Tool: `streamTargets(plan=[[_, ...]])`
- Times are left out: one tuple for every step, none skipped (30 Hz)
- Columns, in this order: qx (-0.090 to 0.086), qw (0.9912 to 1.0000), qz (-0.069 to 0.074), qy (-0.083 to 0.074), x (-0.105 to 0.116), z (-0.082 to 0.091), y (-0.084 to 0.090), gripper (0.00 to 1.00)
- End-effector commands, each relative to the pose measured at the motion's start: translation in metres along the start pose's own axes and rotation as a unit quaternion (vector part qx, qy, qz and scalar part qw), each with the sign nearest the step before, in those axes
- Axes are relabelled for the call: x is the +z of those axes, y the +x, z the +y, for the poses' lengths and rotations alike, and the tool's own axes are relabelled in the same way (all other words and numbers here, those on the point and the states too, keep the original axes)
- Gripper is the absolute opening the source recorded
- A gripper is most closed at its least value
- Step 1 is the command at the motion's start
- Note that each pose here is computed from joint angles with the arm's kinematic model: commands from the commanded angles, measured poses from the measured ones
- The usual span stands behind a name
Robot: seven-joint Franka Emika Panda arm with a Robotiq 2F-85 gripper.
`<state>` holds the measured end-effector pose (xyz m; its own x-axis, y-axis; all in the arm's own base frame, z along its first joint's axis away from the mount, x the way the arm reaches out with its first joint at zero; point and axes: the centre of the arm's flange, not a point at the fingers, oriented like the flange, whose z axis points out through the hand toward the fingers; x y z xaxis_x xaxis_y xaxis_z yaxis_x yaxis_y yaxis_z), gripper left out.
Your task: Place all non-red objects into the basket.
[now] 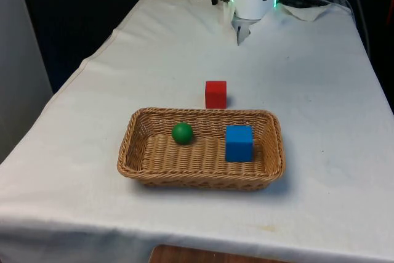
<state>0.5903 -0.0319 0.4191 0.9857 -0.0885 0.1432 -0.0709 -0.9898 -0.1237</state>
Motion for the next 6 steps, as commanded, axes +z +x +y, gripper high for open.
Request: streamTargets(plan=[[0.0,0.99998,0.002,-0.005,-0.001,-0.003,-0.003,1.0],[-0.003,0.99998,0.001,-0.005,-0.001,-0.007,-0.005,1.0],[-0.003,0.99998,0.001,-0.005,-0.001,-0.007,-0.005,1.0],[-0.005,0.99998,0.0,-0.004,-0.002,-0.012,-0.008,1.0],[-0.006,0.99997,-0.001,-0.004,-0.002,-0.014,-0.01,1.0],[-0.006,0.99998,-0.003,0.001,-0.001,-0.011,-0.007,1.0]])
